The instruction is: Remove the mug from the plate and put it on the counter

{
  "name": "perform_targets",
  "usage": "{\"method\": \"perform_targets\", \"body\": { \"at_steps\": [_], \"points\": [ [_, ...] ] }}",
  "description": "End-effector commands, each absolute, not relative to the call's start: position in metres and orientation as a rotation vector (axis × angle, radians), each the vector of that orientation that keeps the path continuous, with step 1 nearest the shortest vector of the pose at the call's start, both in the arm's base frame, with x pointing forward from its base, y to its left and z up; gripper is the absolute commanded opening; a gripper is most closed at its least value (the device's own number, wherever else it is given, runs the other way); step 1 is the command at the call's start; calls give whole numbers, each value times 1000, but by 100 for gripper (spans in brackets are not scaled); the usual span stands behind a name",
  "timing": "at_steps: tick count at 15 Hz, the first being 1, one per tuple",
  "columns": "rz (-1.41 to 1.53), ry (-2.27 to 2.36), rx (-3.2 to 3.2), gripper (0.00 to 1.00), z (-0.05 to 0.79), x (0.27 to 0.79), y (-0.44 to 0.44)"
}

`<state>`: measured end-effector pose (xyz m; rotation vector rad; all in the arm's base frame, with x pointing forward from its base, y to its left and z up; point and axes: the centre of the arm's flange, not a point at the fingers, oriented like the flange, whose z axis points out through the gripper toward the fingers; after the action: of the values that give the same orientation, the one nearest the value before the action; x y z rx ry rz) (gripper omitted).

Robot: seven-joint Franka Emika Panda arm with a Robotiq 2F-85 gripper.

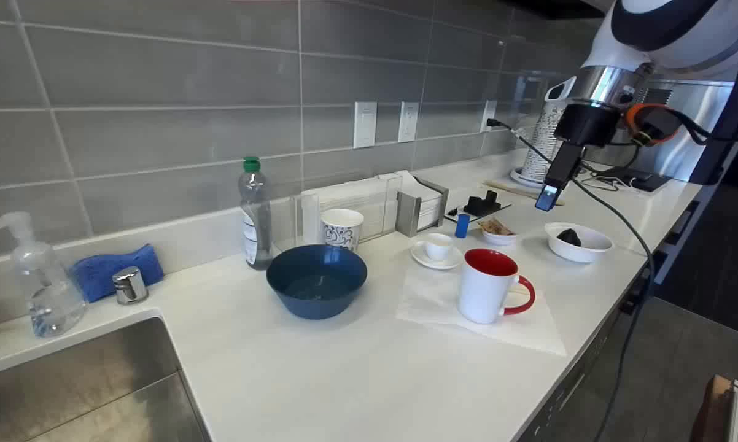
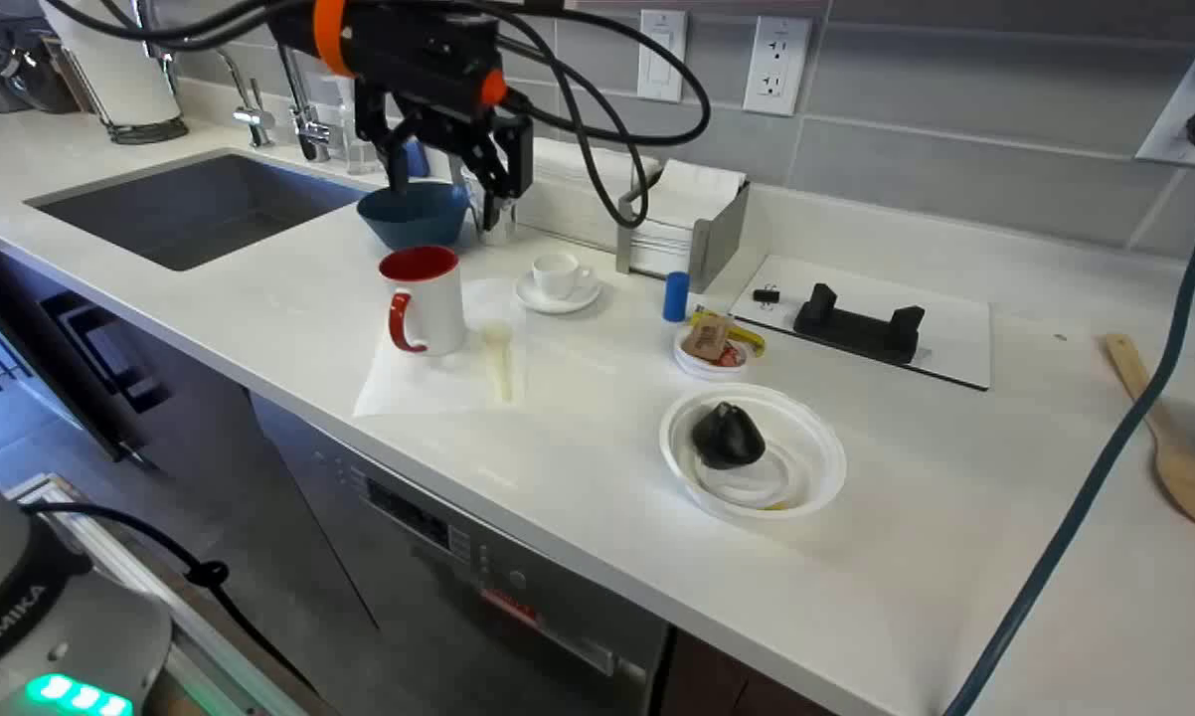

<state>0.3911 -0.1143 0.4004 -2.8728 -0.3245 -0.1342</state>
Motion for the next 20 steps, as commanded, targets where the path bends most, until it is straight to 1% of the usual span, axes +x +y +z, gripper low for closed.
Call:
{"method": "perform_targets", "body": {
  "at_steps": [1,12,15,20],
  "points": [
    [-134,-325,-2873,100,400,391,-114],
    [-134,-325,-2873,100,400,391,-114],
    [-91,-162,-2868,100,401,402,-120],
    [65,118,-2775,100,394,426,-138]
  ]
}}
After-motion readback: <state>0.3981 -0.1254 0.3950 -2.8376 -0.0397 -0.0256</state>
